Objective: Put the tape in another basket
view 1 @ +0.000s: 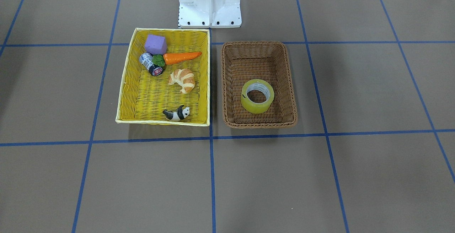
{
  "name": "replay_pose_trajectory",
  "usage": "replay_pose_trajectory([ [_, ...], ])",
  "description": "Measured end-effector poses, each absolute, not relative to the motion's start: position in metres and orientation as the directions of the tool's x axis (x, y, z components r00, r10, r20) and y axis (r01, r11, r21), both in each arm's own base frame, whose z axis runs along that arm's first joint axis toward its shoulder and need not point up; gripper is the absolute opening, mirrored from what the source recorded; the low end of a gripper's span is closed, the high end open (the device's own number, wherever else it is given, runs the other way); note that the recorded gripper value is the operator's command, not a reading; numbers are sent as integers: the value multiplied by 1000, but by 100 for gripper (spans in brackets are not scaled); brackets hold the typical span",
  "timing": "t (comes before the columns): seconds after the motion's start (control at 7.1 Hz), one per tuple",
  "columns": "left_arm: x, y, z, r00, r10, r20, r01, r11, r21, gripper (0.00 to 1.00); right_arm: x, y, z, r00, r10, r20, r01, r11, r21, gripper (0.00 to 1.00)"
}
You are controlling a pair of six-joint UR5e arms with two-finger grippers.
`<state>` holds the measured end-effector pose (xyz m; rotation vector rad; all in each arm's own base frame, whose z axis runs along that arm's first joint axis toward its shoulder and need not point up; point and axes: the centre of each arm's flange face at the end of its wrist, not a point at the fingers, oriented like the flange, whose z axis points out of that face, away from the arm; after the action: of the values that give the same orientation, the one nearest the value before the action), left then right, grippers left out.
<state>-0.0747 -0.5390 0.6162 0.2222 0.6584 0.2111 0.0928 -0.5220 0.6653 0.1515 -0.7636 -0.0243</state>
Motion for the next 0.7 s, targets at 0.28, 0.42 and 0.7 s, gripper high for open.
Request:
replay_pose_trajectory([
  [0.28, -72, -536, 620, 769, 258, -585, -121, 957, 263, 99, 93, -523, 662, 725, -79, 685, -34, 988, 151, 100],
  [0.42, -72, -535, 621, 769, 256, -586, -120, 958, 260, 99, 93, -523, 662, 725, -80, 684, -34, 988, 152, 100],
  [0.7, -72, -533, 623, 768, 253, -589, -120, 959, 255, 99, 95, -525, 659, 742, -84, 665, -32, 987, 160, 100],
])
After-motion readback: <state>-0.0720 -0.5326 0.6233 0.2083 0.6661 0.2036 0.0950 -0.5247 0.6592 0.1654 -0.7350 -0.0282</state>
